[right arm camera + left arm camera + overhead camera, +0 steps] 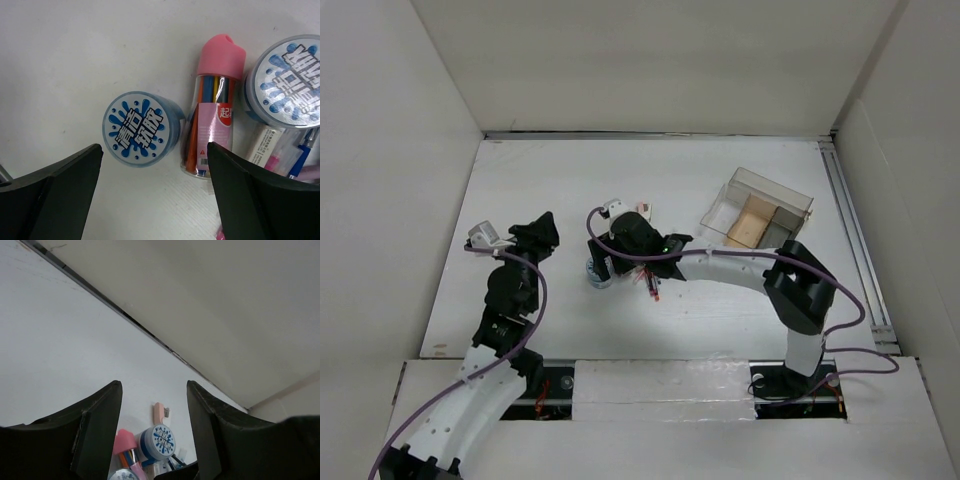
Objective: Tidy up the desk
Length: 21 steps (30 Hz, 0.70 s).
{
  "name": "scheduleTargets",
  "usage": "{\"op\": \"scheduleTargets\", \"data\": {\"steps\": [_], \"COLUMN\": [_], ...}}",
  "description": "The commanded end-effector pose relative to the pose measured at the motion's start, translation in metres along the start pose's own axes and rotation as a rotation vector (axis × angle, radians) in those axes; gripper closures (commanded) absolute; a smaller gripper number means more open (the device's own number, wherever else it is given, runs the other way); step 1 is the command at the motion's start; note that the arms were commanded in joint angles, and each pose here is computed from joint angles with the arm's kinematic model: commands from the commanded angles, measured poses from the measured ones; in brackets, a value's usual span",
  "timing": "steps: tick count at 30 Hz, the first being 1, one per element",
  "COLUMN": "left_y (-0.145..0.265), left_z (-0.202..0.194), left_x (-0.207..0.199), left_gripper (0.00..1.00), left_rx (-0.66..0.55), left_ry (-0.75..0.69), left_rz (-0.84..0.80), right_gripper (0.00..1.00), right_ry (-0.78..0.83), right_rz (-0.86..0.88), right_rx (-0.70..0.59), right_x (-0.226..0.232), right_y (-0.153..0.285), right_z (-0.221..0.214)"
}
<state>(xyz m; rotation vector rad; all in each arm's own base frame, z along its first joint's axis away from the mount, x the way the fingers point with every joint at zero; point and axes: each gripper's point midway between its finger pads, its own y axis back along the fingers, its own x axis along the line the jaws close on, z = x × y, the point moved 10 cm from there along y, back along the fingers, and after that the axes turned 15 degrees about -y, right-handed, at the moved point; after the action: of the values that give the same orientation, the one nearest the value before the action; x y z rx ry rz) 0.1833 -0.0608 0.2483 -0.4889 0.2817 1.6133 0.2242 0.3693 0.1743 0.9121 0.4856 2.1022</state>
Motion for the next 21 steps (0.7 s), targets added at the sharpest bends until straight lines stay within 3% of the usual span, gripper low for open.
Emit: {"op": "scheduleTargets", "data": {"steps": [1, 15, 18, 21], "left_y": [-0.003, 0.005, 0.004, 0.005], "left_z": [0.007, 0.013, 0.012, 0.013], "left_x": [-0.005, -0.006, -0.004, -0.003], "left_gripper": [0.49, 0.48, 0.48, 0.48], "left_rx": [0.0, -0.043, -0.04, -0.033], "left_ry": [0.011, 0.043, 0.038, 0.062], "left_rz": [-0.002, -0.007, 0.014, 0.045], "right_gripper": [0.09, 0.1, 0.13, 0.23], "right_ry": [0.02, 0.105, 0.118, 0.125], "right_rz": [0.004, -0.079, -0.134, -0.132], "right_rx": [-0.003, 0.013, 0.001, 0.009], "right_x": [0.011, 0.027, 0.025, 0.029], "right_y": [-0.005, -0.027, -0.036, -0.042], "right_z": [0.003, -0.01, -0.015, -0.019]}}
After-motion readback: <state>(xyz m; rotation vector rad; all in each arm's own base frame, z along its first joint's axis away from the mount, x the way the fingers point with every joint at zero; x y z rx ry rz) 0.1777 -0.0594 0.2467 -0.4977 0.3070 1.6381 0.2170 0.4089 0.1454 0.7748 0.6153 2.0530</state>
